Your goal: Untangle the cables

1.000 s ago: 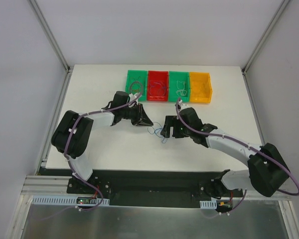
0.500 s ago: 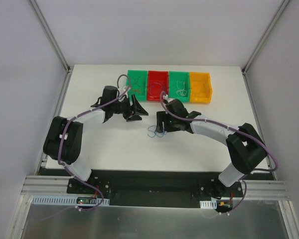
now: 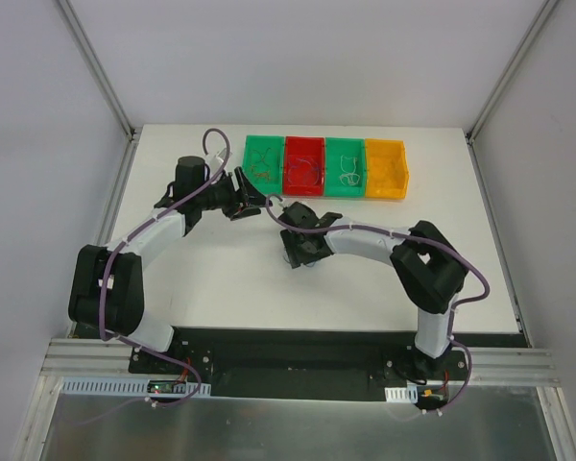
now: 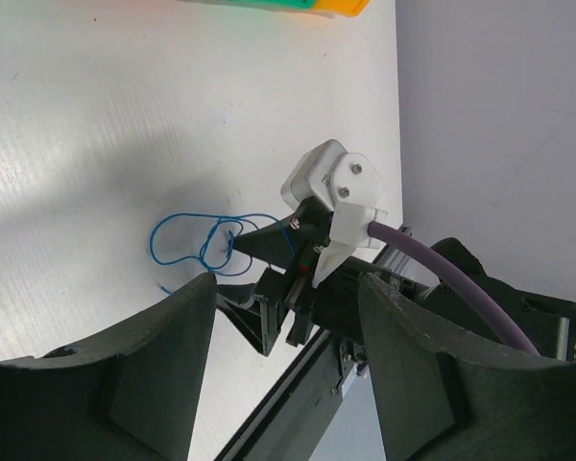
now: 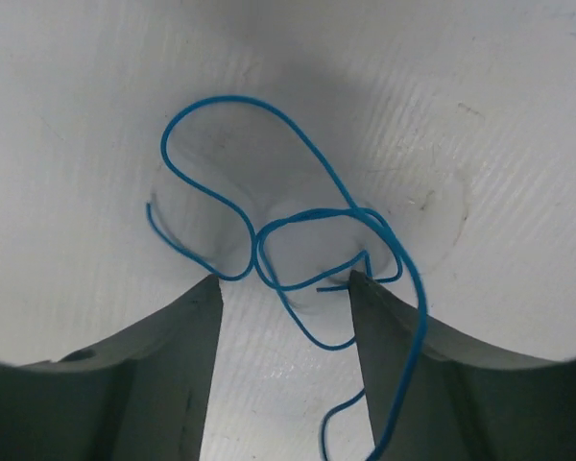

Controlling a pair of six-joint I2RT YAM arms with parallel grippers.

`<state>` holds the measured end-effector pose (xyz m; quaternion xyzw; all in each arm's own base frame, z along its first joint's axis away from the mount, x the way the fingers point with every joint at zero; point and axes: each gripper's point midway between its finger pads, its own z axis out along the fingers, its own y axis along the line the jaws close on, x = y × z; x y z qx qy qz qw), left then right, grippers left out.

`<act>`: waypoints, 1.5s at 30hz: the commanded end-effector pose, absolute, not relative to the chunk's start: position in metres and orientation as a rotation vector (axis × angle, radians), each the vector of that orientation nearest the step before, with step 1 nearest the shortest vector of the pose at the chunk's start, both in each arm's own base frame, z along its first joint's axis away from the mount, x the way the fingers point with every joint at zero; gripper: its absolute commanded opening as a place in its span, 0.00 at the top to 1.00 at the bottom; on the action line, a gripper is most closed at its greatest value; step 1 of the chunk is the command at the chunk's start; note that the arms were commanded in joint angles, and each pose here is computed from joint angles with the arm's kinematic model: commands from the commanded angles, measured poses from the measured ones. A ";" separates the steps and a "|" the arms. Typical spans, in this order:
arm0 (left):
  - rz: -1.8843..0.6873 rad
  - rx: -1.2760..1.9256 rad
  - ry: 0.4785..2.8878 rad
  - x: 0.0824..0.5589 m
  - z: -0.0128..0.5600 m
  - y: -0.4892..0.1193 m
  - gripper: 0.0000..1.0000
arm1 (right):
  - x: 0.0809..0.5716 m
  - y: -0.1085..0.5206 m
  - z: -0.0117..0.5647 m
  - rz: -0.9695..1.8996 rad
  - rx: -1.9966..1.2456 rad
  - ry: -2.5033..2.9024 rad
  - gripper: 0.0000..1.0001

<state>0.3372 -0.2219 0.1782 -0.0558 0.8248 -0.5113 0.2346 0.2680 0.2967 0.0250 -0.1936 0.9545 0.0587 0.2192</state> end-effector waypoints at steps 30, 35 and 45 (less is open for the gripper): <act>-1.408 -0.090 2.136 0.341 0.217 -0.214 0.44 | 0.460 0.288 0.235 0.105 -0.148 2.068 1.00; -1.397 -0.101 2.123 0.344 0.218 -0.209 0.44 | 0.509 0.298 0.220 0.091 -0.150 2.033 1.00; -1.393 -0.167 2.148 0.356 0.202 -0.199 0.44 | 0.553 0.302 0.172 -0.108 -0.286 2.017 1.00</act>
